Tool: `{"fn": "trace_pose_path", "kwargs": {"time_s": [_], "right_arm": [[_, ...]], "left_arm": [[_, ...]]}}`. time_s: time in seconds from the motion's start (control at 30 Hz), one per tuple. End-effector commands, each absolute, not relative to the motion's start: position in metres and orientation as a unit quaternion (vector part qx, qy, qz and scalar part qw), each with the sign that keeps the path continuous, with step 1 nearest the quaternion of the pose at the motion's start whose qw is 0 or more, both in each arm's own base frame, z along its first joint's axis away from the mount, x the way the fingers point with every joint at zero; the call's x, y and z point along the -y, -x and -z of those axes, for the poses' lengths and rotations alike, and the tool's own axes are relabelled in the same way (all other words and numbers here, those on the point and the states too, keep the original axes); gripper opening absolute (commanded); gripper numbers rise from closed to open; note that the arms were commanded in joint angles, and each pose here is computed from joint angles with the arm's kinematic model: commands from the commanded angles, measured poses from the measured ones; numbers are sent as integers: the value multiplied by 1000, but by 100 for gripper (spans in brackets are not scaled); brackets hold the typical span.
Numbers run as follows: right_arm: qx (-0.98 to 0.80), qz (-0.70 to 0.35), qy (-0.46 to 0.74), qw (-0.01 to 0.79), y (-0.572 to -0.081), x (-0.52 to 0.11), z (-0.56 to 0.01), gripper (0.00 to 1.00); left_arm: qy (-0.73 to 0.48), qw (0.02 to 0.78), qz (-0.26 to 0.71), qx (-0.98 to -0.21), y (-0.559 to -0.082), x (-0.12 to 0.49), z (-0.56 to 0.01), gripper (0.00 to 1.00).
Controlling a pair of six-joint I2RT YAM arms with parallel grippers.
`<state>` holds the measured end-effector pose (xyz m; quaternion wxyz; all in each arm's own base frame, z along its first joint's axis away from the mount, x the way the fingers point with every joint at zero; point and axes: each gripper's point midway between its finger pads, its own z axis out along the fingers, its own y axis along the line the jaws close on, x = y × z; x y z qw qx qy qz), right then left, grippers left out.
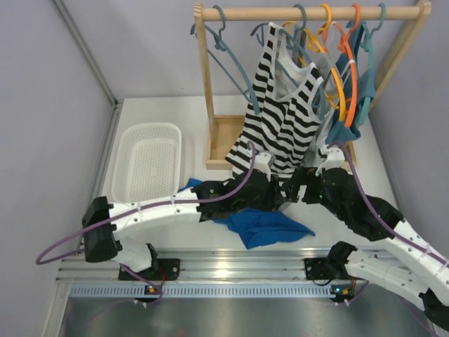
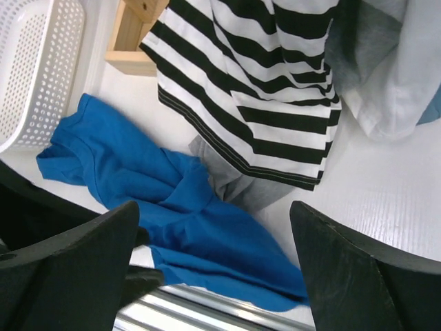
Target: Place the tank top on the hanger
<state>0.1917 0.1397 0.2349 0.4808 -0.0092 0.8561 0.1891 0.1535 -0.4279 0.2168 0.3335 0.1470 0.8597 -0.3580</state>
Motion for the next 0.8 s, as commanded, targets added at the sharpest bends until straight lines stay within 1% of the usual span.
{"fn": "trace_pose_path", "kwargs": {"time_s": [0.0,0.03,0.07,0.13,0.17,0.23,0.3,0.33,0.37,0.4,0.43,0.47,0.53,0.57,0.63,0.7,0.73,0.77], "right_arm": [[-856,-222,28,467,-193,-162,-233,89],[-858,-230,37,457,-192,-168,-229,89],[-861,-233,45,450,-193,-174,-225,88],[-856,-254,59,446,-196,-191,-227,87],[-865,-252,73,427,-197,-202,-216,86],[-861,-264,95,425,-197,-224,-218,85],[-871,-250,114,406,-202,-246,-201,84],[-863,-265,127,410,-202,-264,-208,84],[-871,-258,138,394,-204,-279,-193,83],[-871,-262,145,390,-204,-290,-190,82],[-858,-286,151,399,-206,-310,-201,81],[-866,-277,163,384,-209,-324,-184,79],[-856,-291,180,388,-211,-353,-190,77],[-860,-281,192,380,-215,-369,-174,75],[-851,-292,206,385,-217,-395,-179,74],[-851,-284,218,385,-223,-417,-161,72],[-843,-288,224,395,-225,-431,-168,71],[-849,-276,231,386,-228,-440,-150,70]], "left_arm": [[-73,397,339,-850,-183,378,-249,46],[-48,406,317,-856,-189,362,-240,46],[-20,422,312,-851,-196,343,-250,45],[25,431,274,-859,-199,311,-243,45],[53,456,254,-851,-205,289,-246,45],[89,459,219,-857,-203,259,-236,44],[111,474,207,-849,-202,235,-241,43],[129,474,206,-846,-201,227,-243,43],[134,476,197,-847,-196,211,-244,42],[148,488,188,-839,-197,198,-248,41],[171,488,189,-835,-195,188,-250,41],[182,493,183,-830,-191,170,-255,41],[193,506,183,-820,-190,154,-263,40],[198,511,192,-814,-187,145,-270,40],[194,523,192,-807,-186,135,-280,40],[196,529,185,-804,-184,124,-289,40],[202,536,184,-798,-185,119,-299,40],[203,540,184,-796,-184,115,-303,40]]}}
